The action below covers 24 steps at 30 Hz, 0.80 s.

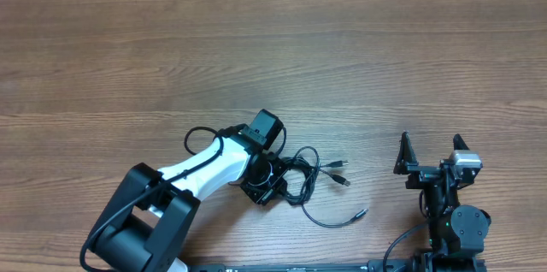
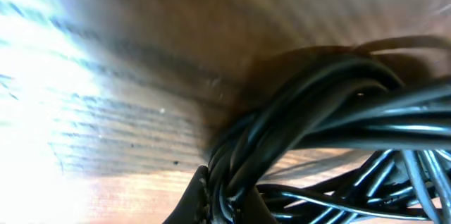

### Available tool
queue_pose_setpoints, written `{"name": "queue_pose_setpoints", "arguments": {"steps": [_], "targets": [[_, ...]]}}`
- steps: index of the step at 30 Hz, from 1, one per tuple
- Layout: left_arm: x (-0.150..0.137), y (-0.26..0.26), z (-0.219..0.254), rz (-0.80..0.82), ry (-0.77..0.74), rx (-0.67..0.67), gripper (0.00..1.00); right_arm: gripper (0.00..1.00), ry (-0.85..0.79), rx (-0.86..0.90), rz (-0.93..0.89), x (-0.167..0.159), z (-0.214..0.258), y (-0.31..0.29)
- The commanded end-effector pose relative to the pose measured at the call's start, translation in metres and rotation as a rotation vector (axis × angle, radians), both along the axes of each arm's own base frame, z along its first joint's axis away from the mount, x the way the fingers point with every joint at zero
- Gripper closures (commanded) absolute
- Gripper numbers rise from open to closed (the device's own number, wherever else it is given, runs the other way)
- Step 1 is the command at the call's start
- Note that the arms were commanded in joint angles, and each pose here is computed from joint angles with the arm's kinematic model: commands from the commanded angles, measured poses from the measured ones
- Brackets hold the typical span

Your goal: Untangle cables

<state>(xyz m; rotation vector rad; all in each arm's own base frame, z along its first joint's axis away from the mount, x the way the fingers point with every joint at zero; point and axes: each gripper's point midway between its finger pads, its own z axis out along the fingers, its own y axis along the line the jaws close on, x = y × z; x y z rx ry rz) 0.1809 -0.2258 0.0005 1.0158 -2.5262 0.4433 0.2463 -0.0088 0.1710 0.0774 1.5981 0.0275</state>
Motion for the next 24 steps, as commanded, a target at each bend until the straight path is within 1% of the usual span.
{"name": "queue_pose_setpoints", "arguments": {"steps": [1, 2, 3, 4, 6, 7, 8, 12, 15, 16, 18, 19, 21, 24], "targets": [[-0.027, -0.002, -0.011, -0.046, 0.097, -0.025, 0.96, 0.0, -0.005, -0.008, 0.001, 0.0, -0.001, 0.0], [-0.025, -0.003, -0.011, -0.061, 0.082, -0.034, 0.87, 0.0, -0.005, -0.008, 0.001, 0.0, -0.001, 0.0], [-0.024, -0.004, -0.011, -0.073, 0.068, -0.045, 0.74, 0.0, -0.006, -0.008, 0.001, 0.0, -0.001, 0.0], [-0.022, -0.005, -0.011, -0.084, 0.056, -0.052, 0.65, 0.0, -0.006, -0.008, 0.001, 0.0, -0.001, 0.0], [-0.019, -0.007, -0.011, -0.134, 0.017, -0.077, 0.52, 0.0, -0.006, -0.008, 0.001, 0.0, -0.001, 0.0], [-0.018, -0.008, -0.011, -0.168, -0.005, -0.09, 0.43, 0.0, -0.005, -0.008, 0.0, 0.0, -0.001, 0.0], [-0.018, -0.008, -0.011, -0.197, -0.023, -0.101, 0.36, 0.0, -0.006, -0.008, 0.001, 0.0, -0.001, 0.0], [-0.014, -0.009, -0.011, -0.286, -0.081, -0.134, 0.24, 0.0, -0.006, -0.008, 0.001, 0.0, -0.001, 0.0], [-0.008, -0.008, -0.008, -0.33, -0.12, -0.155, 0.2, 0.0, -0.005, -0.008, 0.001, 0.0, -0.001, 0.0], [-0.004, -0.008, -0.007, -0.341, -0.132, -0.161, 0.12, 0.0, -0.005, -0.008, 0.001, 0.0, -0.001, 0.0], [0.002, -0.005, -0.001, -0.35, -0.136, -0.155, 0.02, 0.0, -0.005, -0.008, 0.001, 0.0, -0.001, 0.0], [0.005, -0.003, 0.003, -0.36, -0.14, -0.149, 0.0, 0.0, -0.006, -0.008, 0.001, 0.0, -0.001, 0.0], [0.015, 0.005, 0.012, -0.39, -0.151, -0.104, 0.0, 0.0, -0.005, -0.008, 0.001, 0.0, -0.001, 0.0], [0.03, 0.022, 0.029, -0.44, -0.169, 0.032, 0.01, 0.0, -0.006, -0.008, 0.001, 0.0, -0.001, 0.0]]}}
